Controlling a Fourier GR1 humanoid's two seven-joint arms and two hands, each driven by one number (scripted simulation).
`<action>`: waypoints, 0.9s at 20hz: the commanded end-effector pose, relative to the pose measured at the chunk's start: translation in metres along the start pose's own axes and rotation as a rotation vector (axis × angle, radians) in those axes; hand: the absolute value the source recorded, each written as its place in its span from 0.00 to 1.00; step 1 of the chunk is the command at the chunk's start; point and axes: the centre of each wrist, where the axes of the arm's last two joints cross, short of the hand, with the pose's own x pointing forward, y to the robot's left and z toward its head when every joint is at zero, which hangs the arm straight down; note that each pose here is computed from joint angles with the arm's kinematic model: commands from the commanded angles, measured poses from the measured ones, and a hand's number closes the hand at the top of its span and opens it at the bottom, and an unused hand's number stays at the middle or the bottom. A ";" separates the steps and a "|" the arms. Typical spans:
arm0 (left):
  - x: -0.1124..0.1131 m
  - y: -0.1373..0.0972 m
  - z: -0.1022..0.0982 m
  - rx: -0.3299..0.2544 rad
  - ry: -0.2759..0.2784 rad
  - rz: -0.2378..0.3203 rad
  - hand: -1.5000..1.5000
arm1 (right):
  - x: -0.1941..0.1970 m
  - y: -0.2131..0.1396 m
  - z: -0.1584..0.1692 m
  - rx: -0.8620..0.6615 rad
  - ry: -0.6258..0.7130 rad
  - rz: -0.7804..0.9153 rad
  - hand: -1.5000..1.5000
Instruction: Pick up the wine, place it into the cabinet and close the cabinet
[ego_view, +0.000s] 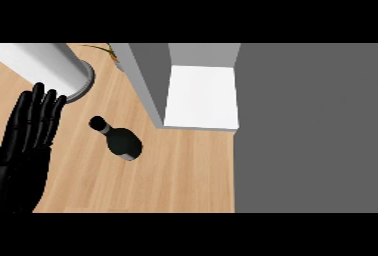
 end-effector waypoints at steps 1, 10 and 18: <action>-0.005 0.008 -0.016 -0.048 -0.014 0.070 0.00 | 0.002 0.015 0.006 0.042 -0.004 -0.027 0.00; -0.037 0.018 -0.012 -0.361 0.201 0.599 0.00 | 0.015 0.025 0.028 0.332 0.119 -0.272 0.00; 0.013 0.099 -0.028 -0.401 0.240 0.675 0.00 | 0.080 0.012 0.061 0.317 0.148 -0.316 0.00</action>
